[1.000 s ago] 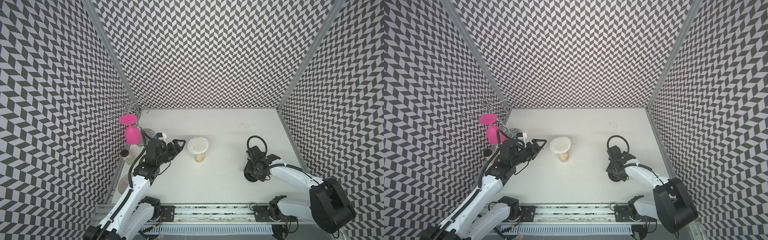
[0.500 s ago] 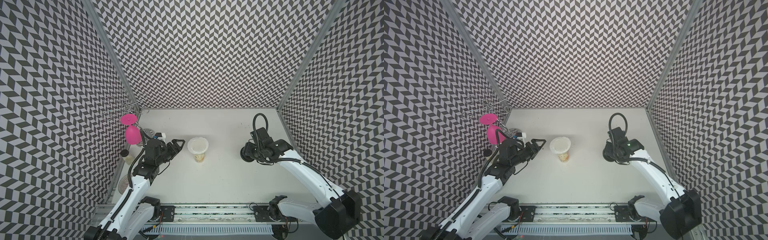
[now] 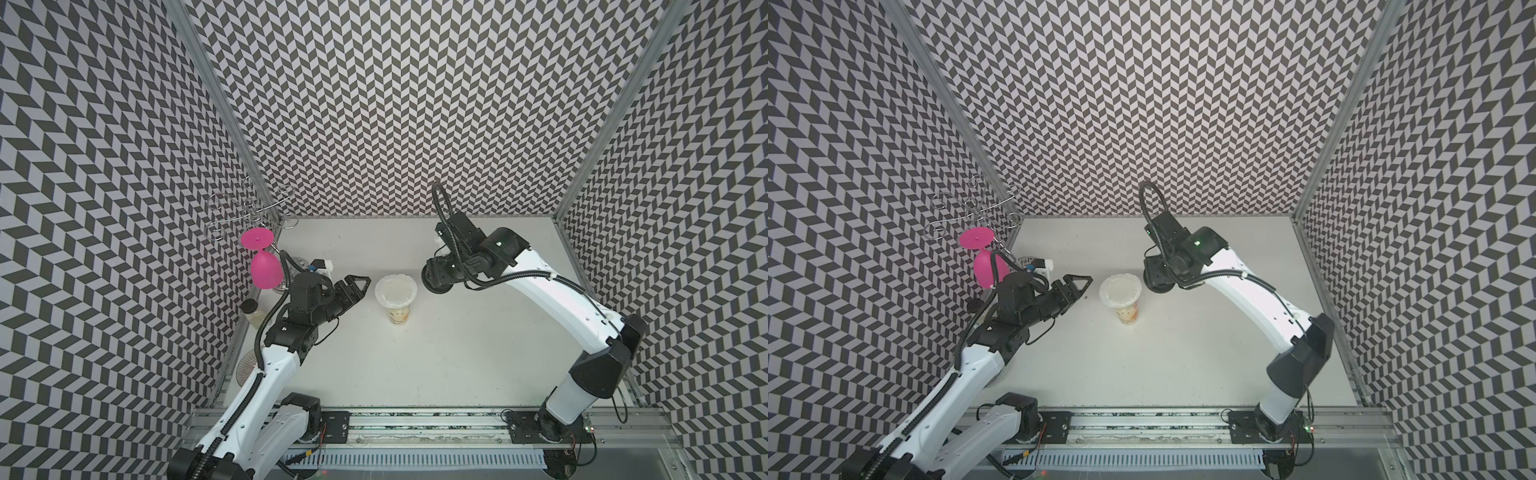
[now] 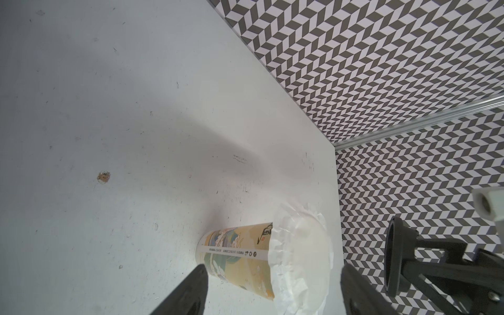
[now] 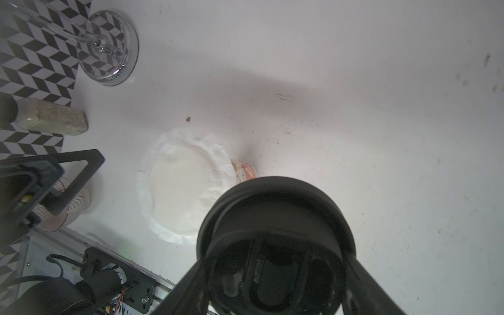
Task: Put the leak-proof paper on the milk tea cups
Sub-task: Place the cup lid on the cup.
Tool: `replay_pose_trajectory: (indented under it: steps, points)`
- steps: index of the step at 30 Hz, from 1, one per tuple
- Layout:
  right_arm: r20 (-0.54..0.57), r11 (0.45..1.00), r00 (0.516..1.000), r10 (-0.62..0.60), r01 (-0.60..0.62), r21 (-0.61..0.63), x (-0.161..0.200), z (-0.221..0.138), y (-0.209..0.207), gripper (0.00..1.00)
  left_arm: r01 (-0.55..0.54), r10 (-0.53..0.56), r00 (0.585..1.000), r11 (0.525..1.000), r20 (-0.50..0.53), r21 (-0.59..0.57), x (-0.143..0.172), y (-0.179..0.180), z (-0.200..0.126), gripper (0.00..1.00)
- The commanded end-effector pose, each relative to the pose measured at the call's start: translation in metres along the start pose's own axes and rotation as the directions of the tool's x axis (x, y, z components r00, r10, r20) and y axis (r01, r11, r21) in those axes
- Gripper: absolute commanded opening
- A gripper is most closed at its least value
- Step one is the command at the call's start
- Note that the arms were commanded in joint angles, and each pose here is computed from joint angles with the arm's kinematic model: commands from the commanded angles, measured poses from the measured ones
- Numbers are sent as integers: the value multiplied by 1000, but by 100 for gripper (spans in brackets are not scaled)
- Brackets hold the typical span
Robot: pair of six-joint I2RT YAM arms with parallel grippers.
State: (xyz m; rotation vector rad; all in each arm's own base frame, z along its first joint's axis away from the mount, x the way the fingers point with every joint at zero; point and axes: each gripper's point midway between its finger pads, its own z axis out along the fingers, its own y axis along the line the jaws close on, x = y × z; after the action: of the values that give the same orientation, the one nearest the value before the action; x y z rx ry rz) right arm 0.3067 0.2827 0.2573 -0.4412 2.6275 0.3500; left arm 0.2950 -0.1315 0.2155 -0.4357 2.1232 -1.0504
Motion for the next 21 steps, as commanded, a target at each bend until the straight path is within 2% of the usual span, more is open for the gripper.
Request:
replay_pose_trajectory:
  steps: [1, 8, 21]
  points:
    - [-23, 993, 993, -120, 119, -21, -5, 0, 19, 55, -24, 24, 1000, 1000, 3, 7, -4, -4, -2, 77]
    - [-16, 972, 975, -222, 220, -81, -20, 13, 64, 54, -23, 23, 1000, 1000, 1, 12, -5, -4, 3, 77]
    - [-5, 956, 959, -283, 282, -76, -22, 39, 88, 52, -31, 31, 999, 999, 23, -24, -10, -1, -1, 77]
